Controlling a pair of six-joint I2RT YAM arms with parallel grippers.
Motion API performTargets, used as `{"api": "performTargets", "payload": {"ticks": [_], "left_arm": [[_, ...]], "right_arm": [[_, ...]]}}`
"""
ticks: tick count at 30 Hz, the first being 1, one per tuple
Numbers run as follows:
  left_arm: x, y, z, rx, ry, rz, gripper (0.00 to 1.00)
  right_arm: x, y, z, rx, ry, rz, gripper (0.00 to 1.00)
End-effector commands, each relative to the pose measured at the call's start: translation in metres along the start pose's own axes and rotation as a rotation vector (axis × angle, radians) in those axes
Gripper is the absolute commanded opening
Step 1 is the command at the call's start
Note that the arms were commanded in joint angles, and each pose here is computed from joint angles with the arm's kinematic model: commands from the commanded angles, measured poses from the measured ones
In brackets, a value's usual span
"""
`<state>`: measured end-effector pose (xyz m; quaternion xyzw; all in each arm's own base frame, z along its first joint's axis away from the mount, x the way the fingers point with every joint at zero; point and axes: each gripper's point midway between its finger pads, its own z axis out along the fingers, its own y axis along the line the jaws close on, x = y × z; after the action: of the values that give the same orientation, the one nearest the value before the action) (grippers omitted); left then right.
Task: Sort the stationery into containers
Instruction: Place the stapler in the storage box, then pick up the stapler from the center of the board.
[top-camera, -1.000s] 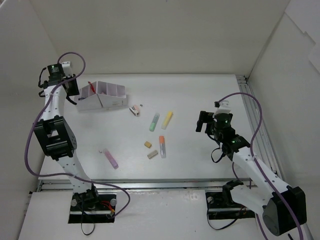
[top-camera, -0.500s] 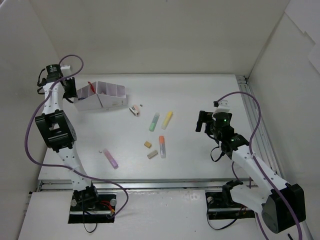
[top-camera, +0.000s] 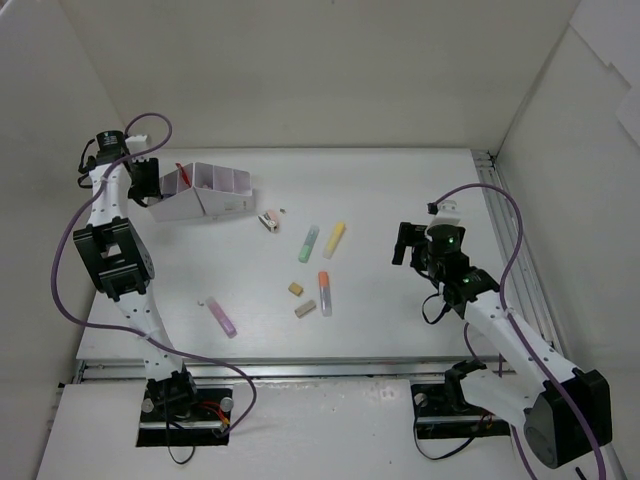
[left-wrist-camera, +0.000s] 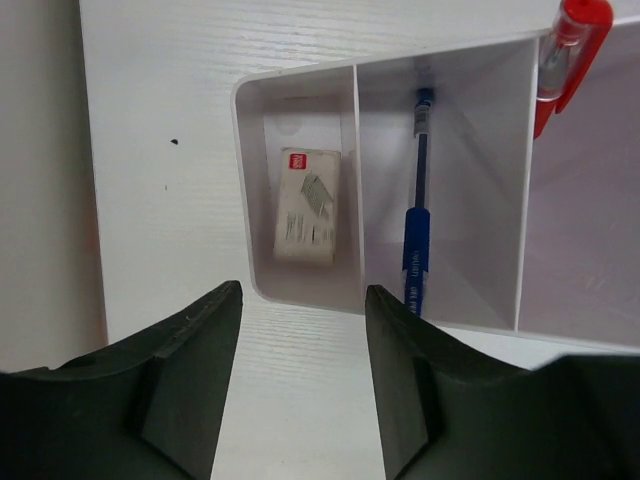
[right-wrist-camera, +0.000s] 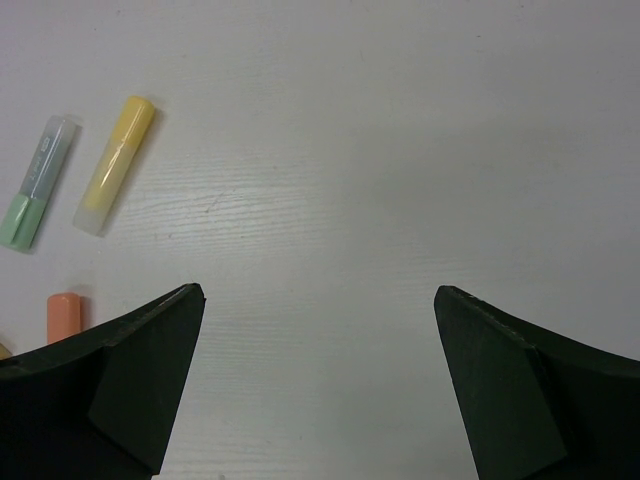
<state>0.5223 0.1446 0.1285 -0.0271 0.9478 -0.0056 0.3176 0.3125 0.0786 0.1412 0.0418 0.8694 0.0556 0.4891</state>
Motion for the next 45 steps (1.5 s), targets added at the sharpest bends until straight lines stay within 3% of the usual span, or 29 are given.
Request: {"api": "performTargets", "payload": {"ticks": [1, 4, 9, 12, 14, 20, 21, 24, 27, 29, 36, 45], "left_arm": [[-0.03, -0.002, -0.027, -0.001, -0.09, 0.03, 0.49], [-0.037, -0.005, -0.038, 0.008, -0.12, 0.038, 0.63], [-0.054, -0.017, -0.075, 0.036, -0.196, 0.036, 0.7], [-0.059, -0.032, -0.103, 0.085, -0.247, -0.001, 0.99], [-0.073, -0.054, -0.131, 0.087, -0.318, -0.042, 0.99], [-0.055, -0.143, -0.16, 0.159, -0.338, -0.053, 0.99], [-0.037, -0.174, -0.152, 0.19, -0.293, -0.038, 0.99], [-0.018, -0.22, -0.151, 0.179, -0.279, -0.03, 0.99], [-0.003, -0.257, -0.139, 0.172, -0.23, -0.053, 1.0], [0.015, -0.274, -0.108, 0.113, -0.148, -0.065, 1.0], [0.037, -0.297, -0.043, 0.002, 0.028, -0.125, 1.0], [0.043, -0.298, 0.006, -0.048, 0.057, -0.202, 0.98]], "right_arm": [[-0.04, 0.001, -0.009, 0.005, -0.118, 0.03, 0.98], [-0.039, 0.001, -0.01, 0.001, -0.119, 0.034, 0.98], [-0.042, 0.003, -0.015, -0.013, -0.131, 0.045, 0.98], [-0.042, 0.003, -0.018, -0.022, -0.137, 0.054, 0.98], [-0.041, 0.003, -0.021, -0.023, -0.144, 0.062, 0.98], [-0.035, -0.001, -0.032, -0.027, -0.157, 0.087, 0.98], [-0.034, -0.001, -0.033, -0.03, -0.161, 0.09, 0.98], [-0.031, -0.006, -0.04, -0.023, -0.174, 0.094, 0.98], [-0.029, -0.013, -0.046, -0.003, -0.185, 0.092, 0.98], [-0.031, -0.015, -0.051, 0.001, -0.207, 0.1, 0.98], [-0.032, -0.019, -0.053, 0.018, -0.221, 0.102, 0.98], [-0.029, -0.023, -0.05, 0.039, -0.211, 0.095, 0.98]]}}
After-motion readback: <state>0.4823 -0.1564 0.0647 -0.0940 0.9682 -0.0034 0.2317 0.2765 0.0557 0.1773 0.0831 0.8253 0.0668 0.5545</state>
